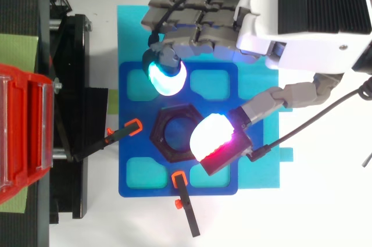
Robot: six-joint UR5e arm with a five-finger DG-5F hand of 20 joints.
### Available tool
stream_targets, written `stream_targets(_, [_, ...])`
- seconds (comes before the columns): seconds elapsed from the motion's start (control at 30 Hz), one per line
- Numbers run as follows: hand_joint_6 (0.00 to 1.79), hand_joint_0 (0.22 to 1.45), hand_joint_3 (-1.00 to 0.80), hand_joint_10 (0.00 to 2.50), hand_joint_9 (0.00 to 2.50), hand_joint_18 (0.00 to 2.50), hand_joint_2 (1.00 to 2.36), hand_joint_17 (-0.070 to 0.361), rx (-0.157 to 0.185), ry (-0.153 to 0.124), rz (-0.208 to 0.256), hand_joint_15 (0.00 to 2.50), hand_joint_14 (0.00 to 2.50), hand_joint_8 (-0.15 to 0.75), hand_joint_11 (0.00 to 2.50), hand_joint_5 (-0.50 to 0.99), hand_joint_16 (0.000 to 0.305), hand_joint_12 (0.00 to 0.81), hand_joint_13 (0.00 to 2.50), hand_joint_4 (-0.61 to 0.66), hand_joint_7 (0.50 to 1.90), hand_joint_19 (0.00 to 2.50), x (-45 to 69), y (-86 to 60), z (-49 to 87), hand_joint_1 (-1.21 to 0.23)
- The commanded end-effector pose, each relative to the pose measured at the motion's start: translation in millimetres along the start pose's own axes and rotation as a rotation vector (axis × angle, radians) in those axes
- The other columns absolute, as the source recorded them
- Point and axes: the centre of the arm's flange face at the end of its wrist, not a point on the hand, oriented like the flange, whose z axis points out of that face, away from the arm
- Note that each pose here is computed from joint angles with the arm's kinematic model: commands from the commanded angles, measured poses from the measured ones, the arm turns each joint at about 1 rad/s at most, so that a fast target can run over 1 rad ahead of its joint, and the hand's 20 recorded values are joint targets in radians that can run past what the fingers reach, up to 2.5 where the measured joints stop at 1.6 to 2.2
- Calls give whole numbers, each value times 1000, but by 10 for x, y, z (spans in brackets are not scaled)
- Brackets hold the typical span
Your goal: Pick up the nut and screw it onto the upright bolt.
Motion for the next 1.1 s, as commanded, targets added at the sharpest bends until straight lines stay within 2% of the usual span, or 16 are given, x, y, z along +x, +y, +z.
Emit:
stream_targets(0.0, [502, 485, -500, 0, 441, 0, 1000, 45, 0, 0, 0, 0, 0, 254, 0, -112, 20, 217, 292, 221, 1146, 0, -4, -6, -1, -346])
stream_targets(0.17, [502, 492, -500, 0, 484, 7, 1000, 42, 0, -2, 0, 0, 0, 254, 0, -106, 19, 214, 326, 223, 1147, 0, -5, -6, 1, -350])
stream_targets(0.27, [503, 488, -500, 0, 444, 0, 1000, 44, -5, -4, 0, 0, 0, 238, 0, -138, 20, 220, 310, 235, 941, 0, -8, 11, 8, -346])
stream_targets(0.33, [502, 475, -500, 0, 381, 0, 1000, 54, -12, -13, 1, 0, 0, 226, 0, -159, 24, 243, 265, 195, 788, 0, -60, 32, 18, -329])
stream_targets(0.43, [502, 463, -500, 0, 279, 0, 1000, 65, -31, -25, 2, 0, 0, 211, 0, -180, 29, 263, 165, 167, 694, 0, -150, 88, 55, -304])
stream_targets(0.5, [501, 457, -500, 0, 235, 0, 1000, 73, -47, -26, -7, 0, 0, 202, 0, -185, 32, 274, 105, 160, 674, 0, -187, 115, 67, -287])
stream_targets(0.57, [501, 453, -500, 0, 229, 0, 1000, 77, -62, -24, -13, 0, 0, 204, 0, -186, 34, 282, 69, 153, 655, 0, -170, 155, 75, -265])
stream_targets(0.77, [501, 449, -500, 0, 181, 0, 1000, 80, -71, -24, -14, 0, 0, 197, 0, -188, 35, 285, 35, 147, 645, 0, -135, 223, 92, -216])
stream_targets(0.93, [501, 447, -500, 0, 167, 0, 1000, 81, -75, -9, -12, 0, 0, 197, 0, -188, 36, 288, 32, 146, 647, 0, -87, 294, 84, -197])
stream_targets(1.07, [501, 448, -500, 0, 167, 0, 1000, 82, -68, 9, -15, 0, 0, 196, 0, -183, 37, 286, 37, 158, 661, 0, -56, 289, 71, -191])
